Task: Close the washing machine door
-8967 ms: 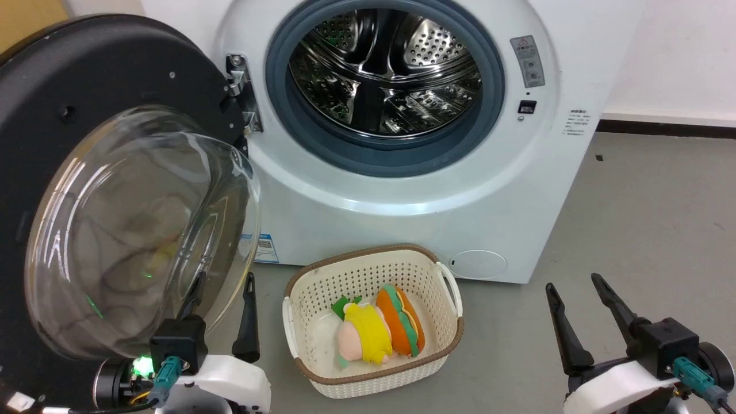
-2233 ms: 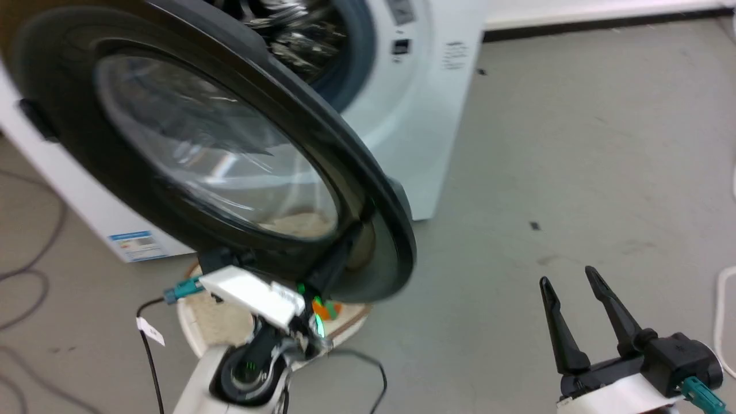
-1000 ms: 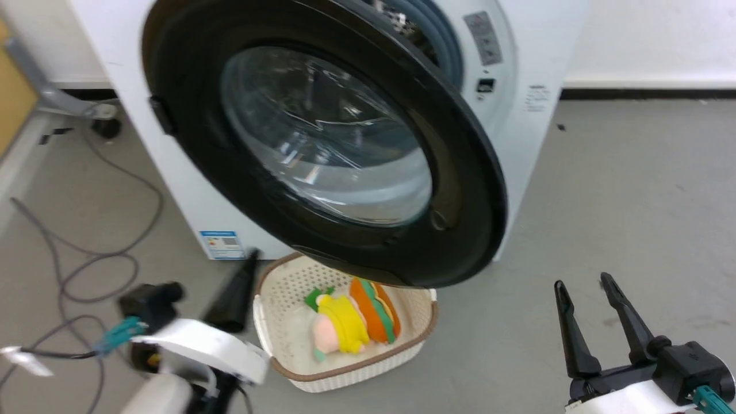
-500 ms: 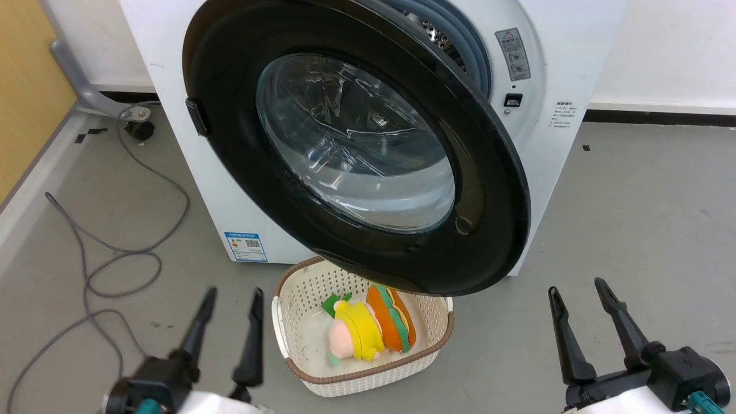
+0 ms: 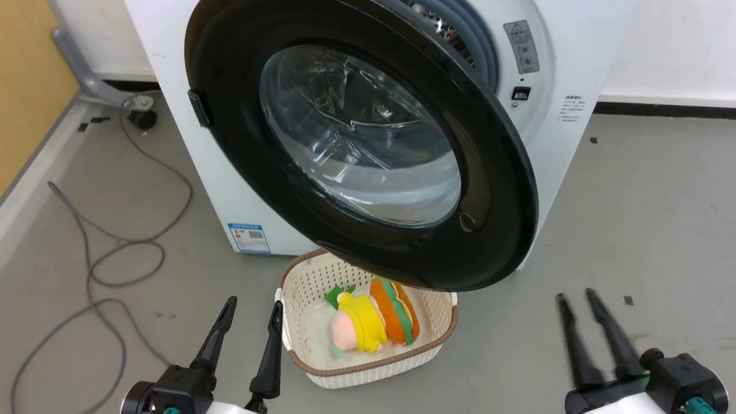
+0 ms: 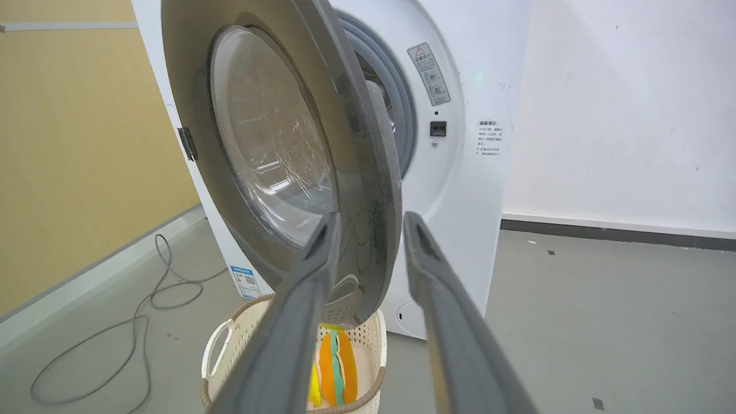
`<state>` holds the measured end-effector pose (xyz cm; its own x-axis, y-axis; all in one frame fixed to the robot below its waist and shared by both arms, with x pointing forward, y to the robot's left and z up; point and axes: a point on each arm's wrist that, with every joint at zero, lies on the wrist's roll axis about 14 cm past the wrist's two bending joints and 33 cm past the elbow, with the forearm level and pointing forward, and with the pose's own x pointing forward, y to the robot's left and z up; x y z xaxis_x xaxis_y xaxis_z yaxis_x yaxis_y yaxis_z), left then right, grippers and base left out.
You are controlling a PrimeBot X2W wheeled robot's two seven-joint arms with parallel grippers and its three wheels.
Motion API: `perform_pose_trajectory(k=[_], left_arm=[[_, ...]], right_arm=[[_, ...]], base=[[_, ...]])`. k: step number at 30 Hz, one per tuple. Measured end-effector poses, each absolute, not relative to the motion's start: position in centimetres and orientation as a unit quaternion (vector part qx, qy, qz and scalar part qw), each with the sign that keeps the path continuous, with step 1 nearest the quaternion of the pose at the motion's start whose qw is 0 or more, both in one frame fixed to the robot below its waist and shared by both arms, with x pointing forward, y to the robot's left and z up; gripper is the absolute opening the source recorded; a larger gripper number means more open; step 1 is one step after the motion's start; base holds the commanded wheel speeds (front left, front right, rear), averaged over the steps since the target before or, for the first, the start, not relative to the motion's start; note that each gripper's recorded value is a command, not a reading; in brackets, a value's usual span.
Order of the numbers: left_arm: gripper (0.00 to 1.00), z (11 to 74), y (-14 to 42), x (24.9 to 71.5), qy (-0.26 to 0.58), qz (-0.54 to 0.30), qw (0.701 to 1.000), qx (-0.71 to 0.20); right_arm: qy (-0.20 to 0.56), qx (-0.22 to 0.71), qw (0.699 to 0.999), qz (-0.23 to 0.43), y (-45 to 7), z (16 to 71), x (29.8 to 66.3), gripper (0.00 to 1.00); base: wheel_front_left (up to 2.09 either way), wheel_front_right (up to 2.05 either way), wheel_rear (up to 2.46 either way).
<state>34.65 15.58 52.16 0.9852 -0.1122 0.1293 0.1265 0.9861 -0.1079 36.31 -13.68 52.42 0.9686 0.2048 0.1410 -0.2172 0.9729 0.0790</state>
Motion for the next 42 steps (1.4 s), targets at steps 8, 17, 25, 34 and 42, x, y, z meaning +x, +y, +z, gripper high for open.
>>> perform_pose_trajectory(k=[8, 17, 25, 34, 42], left_arm=[[1.0, 51.4, 15.7, 35.6, -0.051, -0.054, 0.995, -0.06], [1.0, 50.7, 15.7, 37.6, -0.041, -0.05, 0.996, -0.065], [1.0, 49.1, 16.2, 39.0, -0.02, -0.039, 0.997, -0.062], [1.0, 47.7, 16.1, 41.0, -0.005, -0.031, 0.997, -0.066], [1.0, 46.3, 16.3, 42.2, 0.01, -0.02, 0.998, -0.067]], right_arm=[[-0.054, 0.03, 0.986, 0.153, -11.9, 51.6, 37.6, 0.0], [-0.06, -0.03, 0.967, 0.244, -9.7, 51.5, 41.9, 0.0], [-0.056, -0.048, 0.957, 0.279, -9.7, 51.0, 46.9, 0.0], [-0.056, -0.059, 0.956, 0.284, -10.1, 51.1, 54.0, 0.0], [-0.043, -0.055, 0.962, 0.265, -10.5, 50.6, 59.6, 0.0]], base=[[0.0, 0.0, 0.0], [0.0, 0.0, 0.0], [0.0, 0.0, 0.0], [0.0, 0.0, 0.0], [0.0, 0.0, 0.0]])
